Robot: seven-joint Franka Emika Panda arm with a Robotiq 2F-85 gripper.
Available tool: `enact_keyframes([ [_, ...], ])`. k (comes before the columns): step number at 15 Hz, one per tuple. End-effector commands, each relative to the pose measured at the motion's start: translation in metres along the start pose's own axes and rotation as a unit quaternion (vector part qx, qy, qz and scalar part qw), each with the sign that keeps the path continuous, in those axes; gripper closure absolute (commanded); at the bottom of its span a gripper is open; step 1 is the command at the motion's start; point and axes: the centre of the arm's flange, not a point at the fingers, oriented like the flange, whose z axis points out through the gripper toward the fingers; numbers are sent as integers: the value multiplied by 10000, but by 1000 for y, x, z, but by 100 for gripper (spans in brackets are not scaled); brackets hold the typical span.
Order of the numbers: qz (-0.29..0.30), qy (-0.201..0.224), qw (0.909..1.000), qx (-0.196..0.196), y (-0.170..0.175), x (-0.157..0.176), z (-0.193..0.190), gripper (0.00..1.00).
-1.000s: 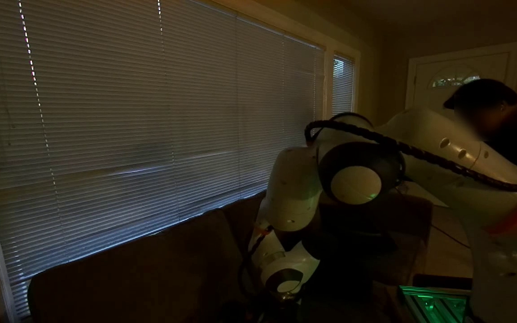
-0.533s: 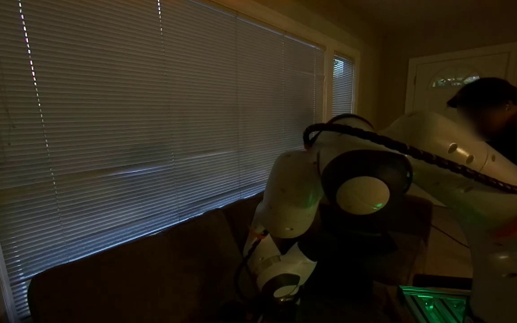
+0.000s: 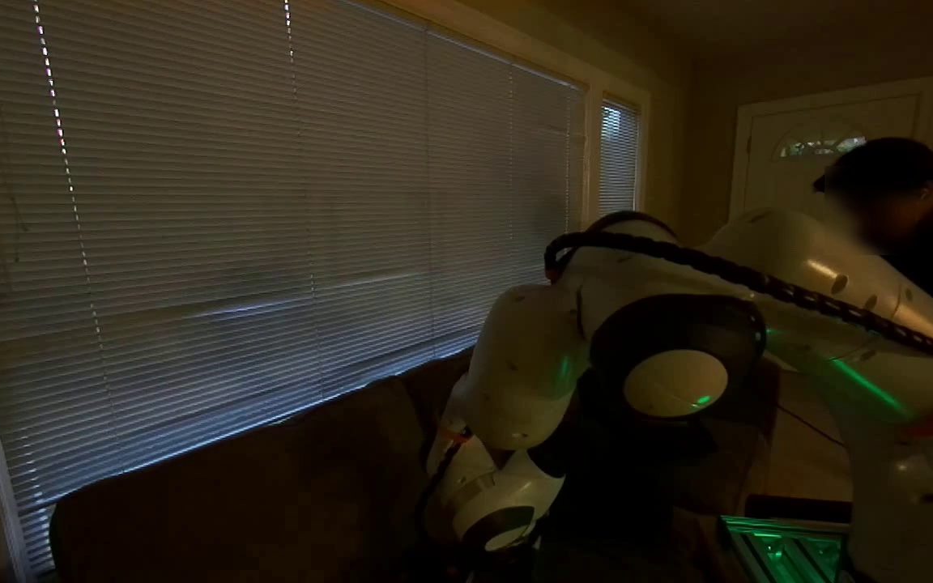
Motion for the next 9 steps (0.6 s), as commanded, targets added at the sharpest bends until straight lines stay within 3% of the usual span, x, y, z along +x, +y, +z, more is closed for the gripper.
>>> enact_keyframes([
  [1, -163, -109, 9990, -410, -8, 0, 2, 99],
  [9, -431, -242, 9963, -703, -22, 6, 3, 99],
])
